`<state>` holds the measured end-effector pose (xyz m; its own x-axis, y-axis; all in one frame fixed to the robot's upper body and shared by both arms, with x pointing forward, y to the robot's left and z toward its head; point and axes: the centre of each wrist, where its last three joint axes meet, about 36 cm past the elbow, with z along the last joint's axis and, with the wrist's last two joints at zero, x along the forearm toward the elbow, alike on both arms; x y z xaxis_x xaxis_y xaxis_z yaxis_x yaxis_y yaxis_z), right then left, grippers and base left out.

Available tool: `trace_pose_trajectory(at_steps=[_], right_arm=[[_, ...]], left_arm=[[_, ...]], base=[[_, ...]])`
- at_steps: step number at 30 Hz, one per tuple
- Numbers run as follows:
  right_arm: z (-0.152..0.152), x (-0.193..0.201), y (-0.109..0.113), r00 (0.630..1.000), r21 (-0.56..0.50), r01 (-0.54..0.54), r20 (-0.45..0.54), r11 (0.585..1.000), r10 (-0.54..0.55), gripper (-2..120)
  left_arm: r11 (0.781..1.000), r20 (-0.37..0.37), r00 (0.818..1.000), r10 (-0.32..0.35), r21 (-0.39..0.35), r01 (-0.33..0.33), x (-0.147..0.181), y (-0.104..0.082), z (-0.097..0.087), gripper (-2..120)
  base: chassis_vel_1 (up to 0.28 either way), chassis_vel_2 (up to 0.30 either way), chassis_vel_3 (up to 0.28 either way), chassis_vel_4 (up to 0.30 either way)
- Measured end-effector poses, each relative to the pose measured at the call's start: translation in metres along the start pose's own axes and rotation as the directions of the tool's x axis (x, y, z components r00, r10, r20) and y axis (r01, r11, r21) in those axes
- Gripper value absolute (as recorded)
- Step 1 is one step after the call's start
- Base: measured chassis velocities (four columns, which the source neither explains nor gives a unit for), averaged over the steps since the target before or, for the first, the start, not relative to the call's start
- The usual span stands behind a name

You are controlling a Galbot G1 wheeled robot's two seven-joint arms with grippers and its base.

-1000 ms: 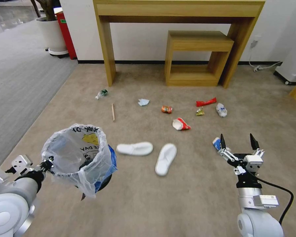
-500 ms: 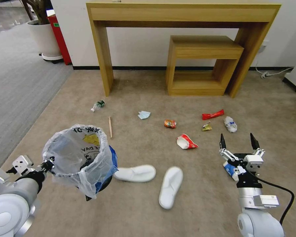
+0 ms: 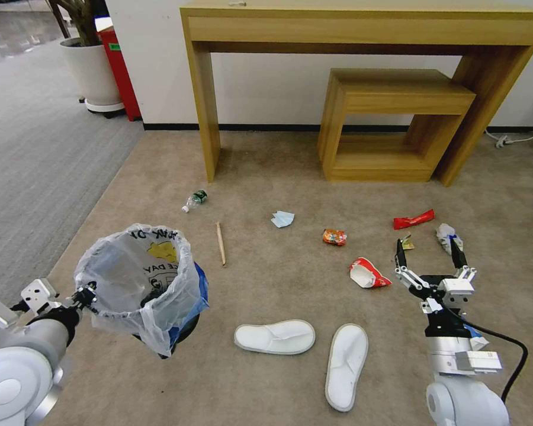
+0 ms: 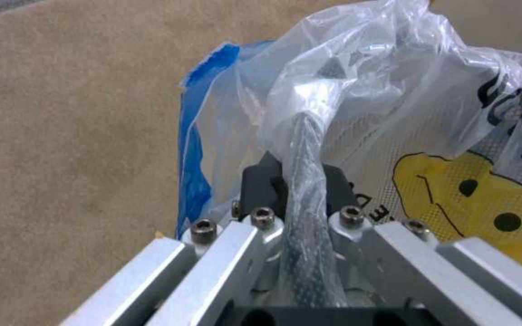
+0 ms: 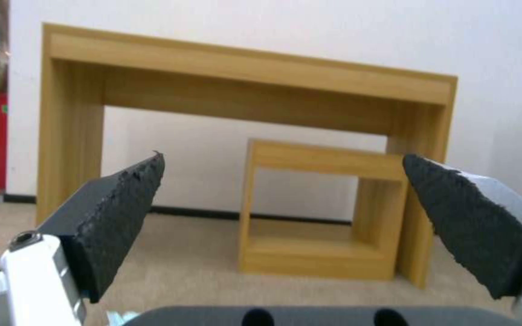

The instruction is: Pick up the trash bin and place the garbage on the floor into it.

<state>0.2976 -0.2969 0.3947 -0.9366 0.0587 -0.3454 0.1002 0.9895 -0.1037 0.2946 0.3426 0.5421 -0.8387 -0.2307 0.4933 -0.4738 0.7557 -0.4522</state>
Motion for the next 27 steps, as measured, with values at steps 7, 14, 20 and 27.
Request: trace_pose_trajectory(at_steps=[7, 14, 20, 27], right_arm=[[0.0, 0.005, 0.006, 0.993, -0.008, -0.019, -0.119, 1.0, 0.018, 100], [-0.011, 0.007, 0.03, 0.883, -0.166, -0.097, -0.469, 0.981, 0.008, 100], [-0.01, 0.003, 0.048, 0.722, -0.276, -0.139, -0.686, 0.951, -0.093, 100], [0.007, -0.001, 0.067, 0.545, -0.308, -0.15, -0.818, 0.94, -0.181, 100]], left_arm=[[1.0, 0.004, 1.0, 0.004, -0.002, -0.004, 0.0, 0.001, -0.001, 2], [1.0, 0.004, 1.0, 0.017, -0.009, -0.017, -0.001, -0.001, -0.002, 2], [0.999, -0.004, 0.999, 0.036, -0.019, -0.036, -0.006, -0.007, -0.002, 2], [0.999, -0.005, 0.999, 0.04, -0.027, -0.04, -0.005, -0.009, -0.001, 2]], base=[[-0.011, -0.051, 0.004, 0.033], [0.0, 0.0, 0.0, 0.0], [0.0, 0.0, 0.0, 0.0], [0.0, 0.0, 0.0, 0.0]])
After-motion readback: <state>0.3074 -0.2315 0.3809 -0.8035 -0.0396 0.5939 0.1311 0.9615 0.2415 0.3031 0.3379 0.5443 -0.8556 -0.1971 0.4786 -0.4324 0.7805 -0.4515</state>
